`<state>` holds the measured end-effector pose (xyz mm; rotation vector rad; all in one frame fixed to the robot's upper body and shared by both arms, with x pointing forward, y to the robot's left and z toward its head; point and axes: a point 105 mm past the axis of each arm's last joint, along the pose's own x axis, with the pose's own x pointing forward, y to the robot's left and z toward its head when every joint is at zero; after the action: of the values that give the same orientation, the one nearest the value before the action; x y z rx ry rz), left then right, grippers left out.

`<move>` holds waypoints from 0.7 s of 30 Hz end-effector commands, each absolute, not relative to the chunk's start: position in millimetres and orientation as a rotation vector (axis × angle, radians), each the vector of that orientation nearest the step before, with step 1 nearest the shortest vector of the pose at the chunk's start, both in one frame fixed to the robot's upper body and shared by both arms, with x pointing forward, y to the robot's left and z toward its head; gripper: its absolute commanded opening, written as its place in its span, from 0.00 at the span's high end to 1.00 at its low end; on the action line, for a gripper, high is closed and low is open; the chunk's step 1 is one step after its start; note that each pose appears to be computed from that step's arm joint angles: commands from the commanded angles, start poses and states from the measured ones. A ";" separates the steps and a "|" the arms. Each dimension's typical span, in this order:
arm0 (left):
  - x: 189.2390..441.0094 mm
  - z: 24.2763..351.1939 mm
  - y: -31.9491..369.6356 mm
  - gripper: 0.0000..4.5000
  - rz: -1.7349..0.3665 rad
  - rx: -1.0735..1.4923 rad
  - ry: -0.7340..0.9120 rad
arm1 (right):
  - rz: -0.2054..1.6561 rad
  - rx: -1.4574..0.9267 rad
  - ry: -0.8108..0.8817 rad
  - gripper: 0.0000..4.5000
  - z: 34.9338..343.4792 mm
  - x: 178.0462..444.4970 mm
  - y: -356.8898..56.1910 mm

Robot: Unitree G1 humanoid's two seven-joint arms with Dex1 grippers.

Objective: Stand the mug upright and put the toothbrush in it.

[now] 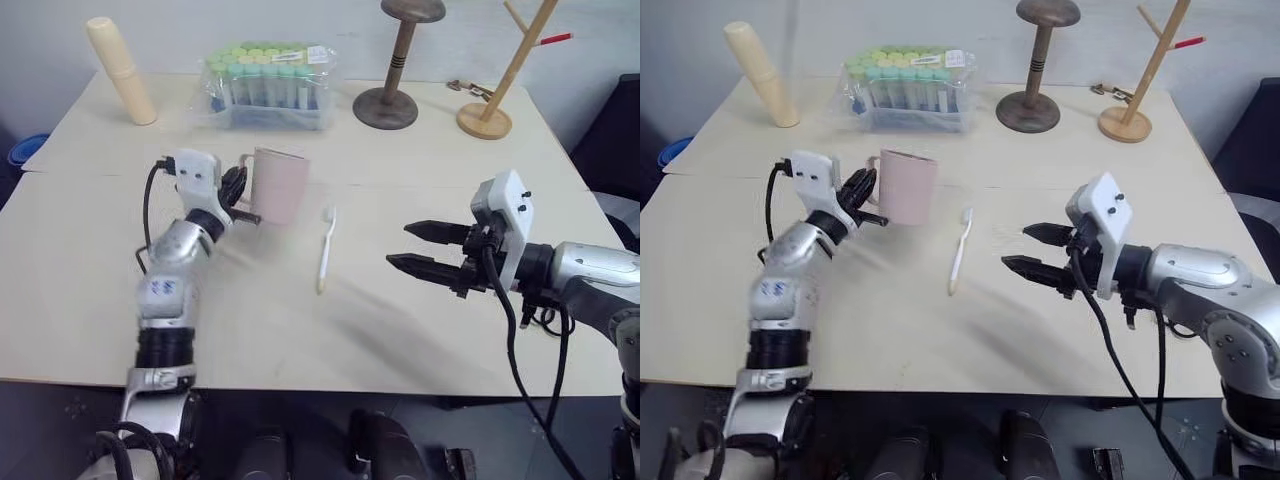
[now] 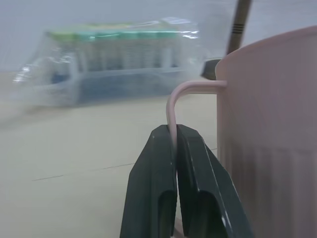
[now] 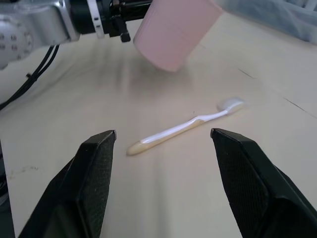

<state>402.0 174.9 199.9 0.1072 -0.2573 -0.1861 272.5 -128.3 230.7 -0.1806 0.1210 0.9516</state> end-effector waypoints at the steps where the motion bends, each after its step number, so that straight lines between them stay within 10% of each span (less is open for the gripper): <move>1: 394.2 194.4 173.6 0.99 -0.142 0.205 -0.373 | 0.950 -0.180 0.093 0.29 238.8 269.8 -128.7; 5: 387.6 171.6 169.8 0.99 -0.169 0.164 -0.334 | 1.038 -0.174 0.113 0.29 238.3 258.3 -123.5; 21: 324.3 157.4 195.9 0.01 -0.318 0.244 -0.115 | 1.036 -0.183 0.144 0.29 228.1 281.6 -110.7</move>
<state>334.8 193.5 139.3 0.2380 -0.0992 -0.2737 276.0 -113.3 224.5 -0.1670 0.1727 1.0597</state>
